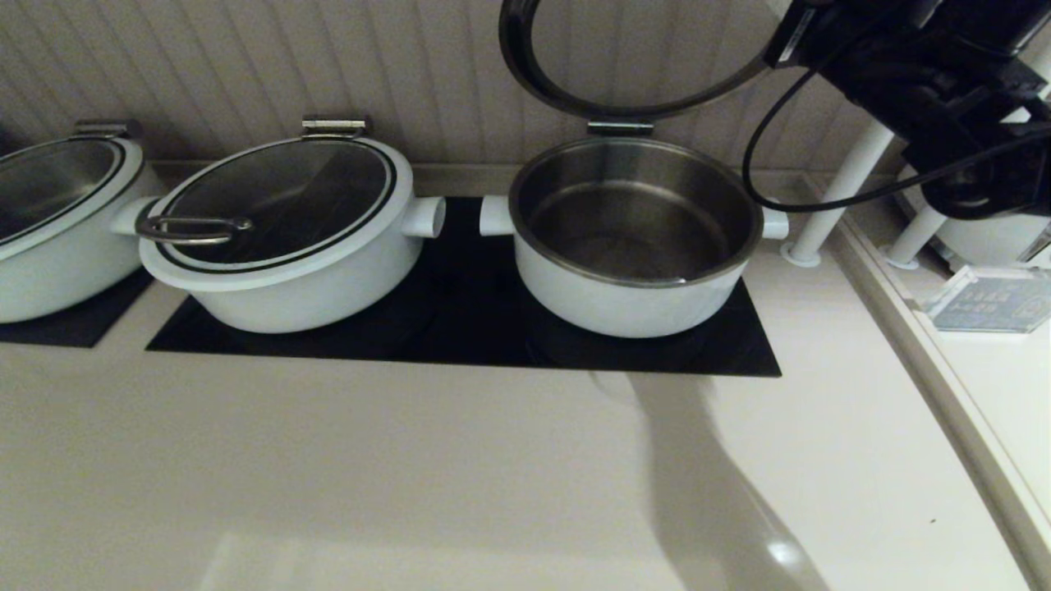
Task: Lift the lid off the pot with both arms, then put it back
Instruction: Open the pot lid completely, then close the pot lid
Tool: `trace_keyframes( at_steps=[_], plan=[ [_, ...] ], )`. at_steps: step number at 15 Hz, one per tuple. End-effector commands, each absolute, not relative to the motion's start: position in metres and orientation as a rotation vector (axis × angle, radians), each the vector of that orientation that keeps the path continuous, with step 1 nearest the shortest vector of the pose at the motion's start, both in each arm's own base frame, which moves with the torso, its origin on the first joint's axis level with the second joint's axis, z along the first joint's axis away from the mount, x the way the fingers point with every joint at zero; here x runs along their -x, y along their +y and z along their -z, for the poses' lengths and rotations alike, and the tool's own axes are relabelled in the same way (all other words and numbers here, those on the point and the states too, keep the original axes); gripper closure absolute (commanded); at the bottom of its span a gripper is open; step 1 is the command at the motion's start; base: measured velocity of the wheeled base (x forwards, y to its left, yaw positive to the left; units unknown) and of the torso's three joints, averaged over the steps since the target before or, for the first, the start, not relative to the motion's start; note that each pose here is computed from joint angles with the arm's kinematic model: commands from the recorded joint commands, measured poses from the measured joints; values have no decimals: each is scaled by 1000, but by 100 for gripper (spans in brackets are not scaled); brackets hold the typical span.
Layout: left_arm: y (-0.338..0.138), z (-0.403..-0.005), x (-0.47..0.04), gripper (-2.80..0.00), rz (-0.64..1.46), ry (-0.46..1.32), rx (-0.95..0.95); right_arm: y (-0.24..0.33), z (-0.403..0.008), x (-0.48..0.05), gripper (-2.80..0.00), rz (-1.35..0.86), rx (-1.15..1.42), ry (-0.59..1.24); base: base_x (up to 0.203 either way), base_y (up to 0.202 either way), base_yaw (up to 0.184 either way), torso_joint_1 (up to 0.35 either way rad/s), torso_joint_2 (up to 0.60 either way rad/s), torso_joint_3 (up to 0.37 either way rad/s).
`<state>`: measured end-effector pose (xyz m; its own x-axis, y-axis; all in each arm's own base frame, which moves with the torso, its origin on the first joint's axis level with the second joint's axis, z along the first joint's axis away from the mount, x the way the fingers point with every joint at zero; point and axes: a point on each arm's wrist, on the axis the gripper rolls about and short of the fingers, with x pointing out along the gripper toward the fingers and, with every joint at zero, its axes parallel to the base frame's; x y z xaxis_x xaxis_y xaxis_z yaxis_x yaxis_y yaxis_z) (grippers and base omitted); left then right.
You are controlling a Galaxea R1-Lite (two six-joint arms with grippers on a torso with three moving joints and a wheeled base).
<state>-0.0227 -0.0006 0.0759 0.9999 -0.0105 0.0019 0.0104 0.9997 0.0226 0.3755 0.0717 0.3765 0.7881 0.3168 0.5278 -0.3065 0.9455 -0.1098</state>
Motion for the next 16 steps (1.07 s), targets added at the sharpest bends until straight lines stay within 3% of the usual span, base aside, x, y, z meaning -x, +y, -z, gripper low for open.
trace_keyframes(
  at_steps=[1,10,16],
  plan=[
    [-1,-76,23,0,11,-3,-23,71,-380,-373,0,-333,19,-587,0,0,0,0,0,0],
    [-1,-76,23,0,11,-3,-22,66,-403,-343,0,-337,21,-590,0,0,0,0,0,0],
    [-1,-76,23,0,11,-3,-22,65,-393,-328,0,-349,23,-506,0,0,0,0,0,0]
  ],
)
